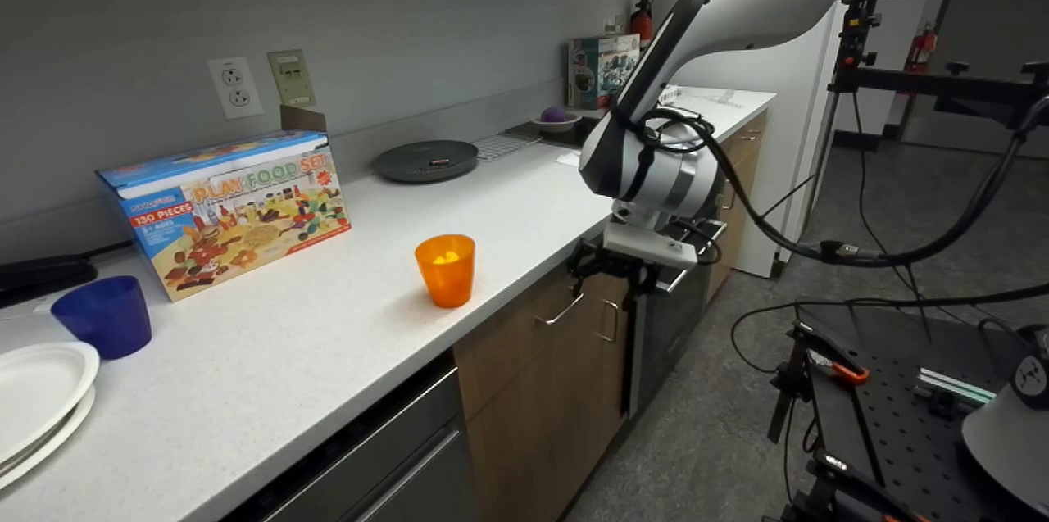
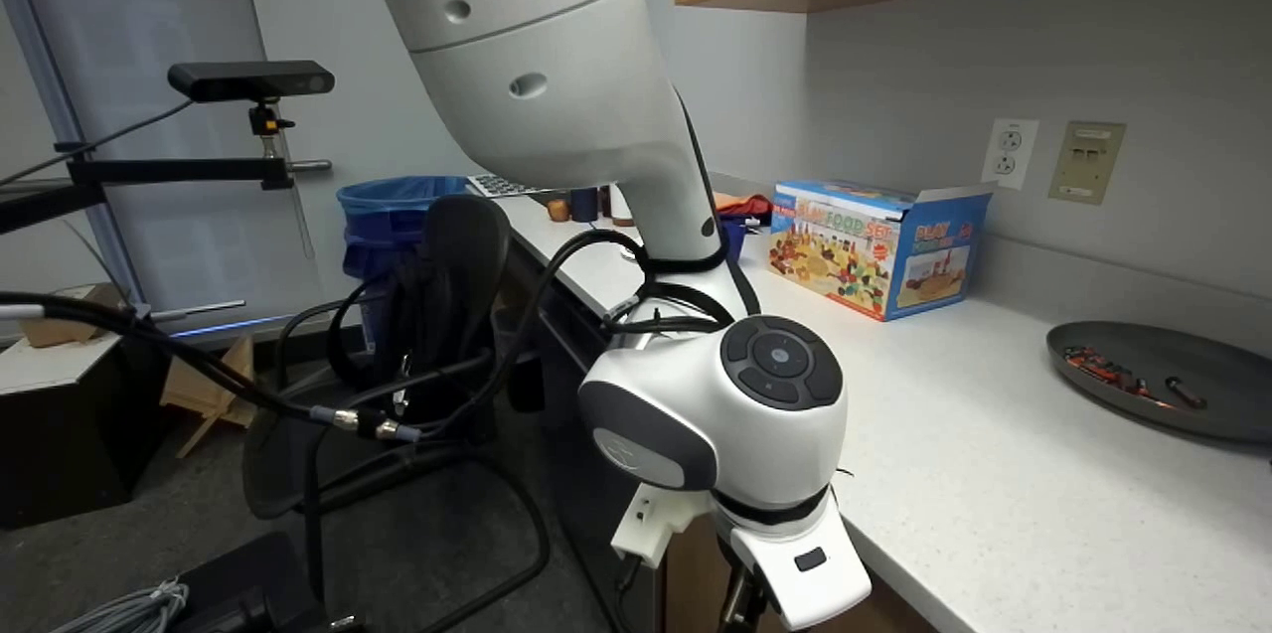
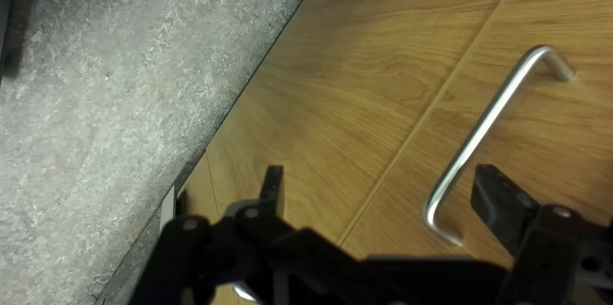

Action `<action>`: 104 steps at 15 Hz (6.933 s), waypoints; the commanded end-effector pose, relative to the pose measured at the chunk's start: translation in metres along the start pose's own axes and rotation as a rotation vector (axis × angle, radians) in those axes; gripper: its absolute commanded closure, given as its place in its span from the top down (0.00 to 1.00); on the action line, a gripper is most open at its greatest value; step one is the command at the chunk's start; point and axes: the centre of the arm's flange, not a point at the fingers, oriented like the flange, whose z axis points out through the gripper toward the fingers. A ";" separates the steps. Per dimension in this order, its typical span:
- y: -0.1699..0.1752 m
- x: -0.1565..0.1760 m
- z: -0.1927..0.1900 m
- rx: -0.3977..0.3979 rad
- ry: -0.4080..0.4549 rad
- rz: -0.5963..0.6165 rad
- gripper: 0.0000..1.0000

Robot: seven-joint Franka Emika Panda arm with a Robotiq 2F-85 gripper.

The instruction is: Open the top drawer of the kitchen unit

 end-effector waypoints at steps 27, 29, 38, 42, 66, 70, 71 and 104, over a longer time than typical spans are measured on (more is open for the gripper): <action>0.059 0.001 0.013 -0.145 -0.031 0.039 1.00; 0.067 -0.005 0.006 -0.168 -0.041 0.030 1.00; 0.127 -0.028 -0.034 -0.263 -0.095 0.008 1.00; 0.168 -0.031 -0.060 -0.321 -0.089 0.007 1.00; -0.036 -0.045 -0.161 -0.376 -0.025 -0.689 1.00; -0.054 -0.034 -0.133 -0.381 -0.033 -0.724 1.00; -0.058 -0.030 -0.126 -0.381 -0.042 -0.730 1.00; -0.019 -0.015 -0.045 -0.413 -0.314 -0.710 1.00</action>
